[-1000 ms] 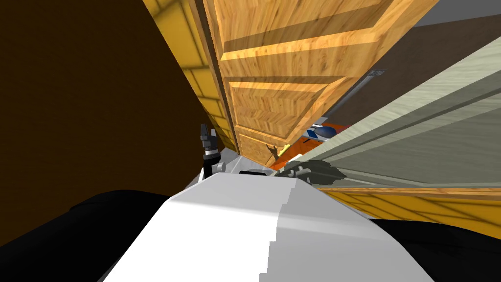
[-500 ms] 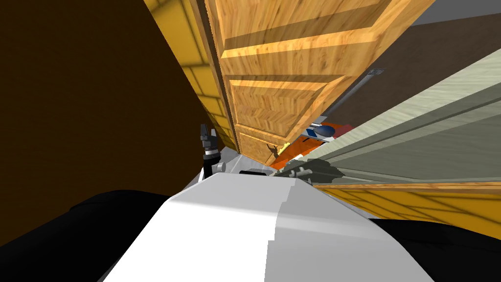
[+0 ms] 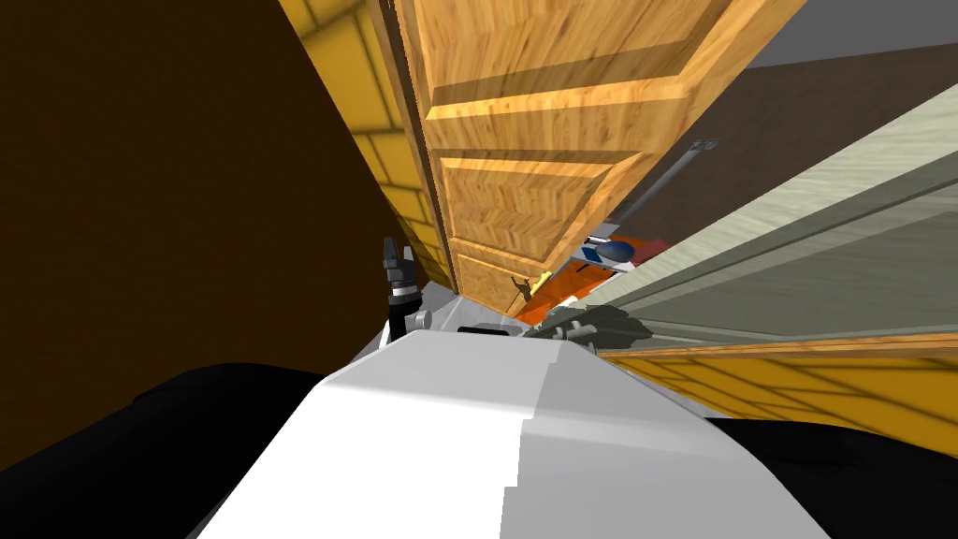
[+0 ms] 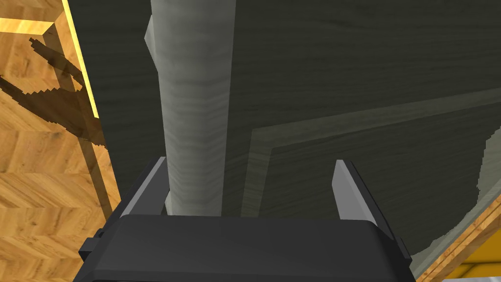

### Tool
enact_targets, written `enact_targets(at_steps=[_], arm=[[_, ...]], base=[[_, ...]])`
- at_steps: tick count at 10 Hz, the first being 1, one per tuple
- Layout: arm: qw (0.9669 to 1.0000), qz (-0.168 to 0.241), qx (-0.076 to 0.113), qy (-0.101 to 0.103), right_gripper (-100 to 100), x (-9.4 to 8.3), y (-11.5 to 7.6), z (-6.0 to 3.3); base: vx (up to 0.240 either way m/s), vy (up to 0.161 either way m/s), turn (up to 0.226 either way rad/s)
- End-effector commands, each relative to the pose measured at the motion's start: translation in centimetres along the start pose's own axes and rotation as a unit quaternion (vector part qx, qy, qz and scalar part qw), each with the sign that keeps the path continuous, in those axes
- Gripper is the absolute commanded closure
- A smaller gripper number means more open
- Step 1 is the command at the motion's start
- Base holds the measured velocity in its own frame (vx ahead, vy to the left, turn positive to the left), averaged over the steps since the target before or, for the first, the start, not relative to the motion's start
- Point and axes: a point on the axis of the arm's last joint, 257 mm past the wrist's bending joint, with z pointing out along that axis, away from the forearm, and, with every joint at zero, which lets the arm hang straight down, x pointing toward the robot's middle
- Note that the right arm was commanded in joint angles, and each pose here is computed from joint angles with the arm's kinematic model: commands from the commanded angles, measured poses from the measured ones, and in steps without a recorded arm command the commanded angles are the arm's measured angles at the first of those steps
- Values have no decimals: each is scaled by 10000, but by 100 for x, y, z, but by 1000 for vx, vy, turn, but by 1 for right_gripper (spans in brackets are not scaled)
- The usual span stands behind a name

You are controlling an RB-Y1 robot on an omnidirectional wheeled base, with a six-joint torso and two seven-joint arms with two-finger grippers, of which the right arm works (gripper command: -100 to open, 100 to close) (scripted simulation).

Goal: Pull the door open

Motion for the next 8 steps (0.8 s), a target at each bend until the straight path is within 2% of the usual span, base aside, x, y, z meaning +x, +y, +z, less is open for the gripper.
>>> enact_targets(at_steps=[1, 3, 4, 6, 8], arm=[[9996, -153, -199, -86, 100, -13, 288, 12], [9996, -153, -199, -86, 100, -13, 288, 12], [9998, 25, 159, 76, 100, 70, -86, 49], [9995, 40, 284, 133, 100, 101, -150, 64], [9982, 75, 548, 246, 100, 163, -282, 88]], base=[[0, 0, 0], [2, 5, 3], [-137, 21, 210], [-191, -54, 204], [-211, -56, 197]])
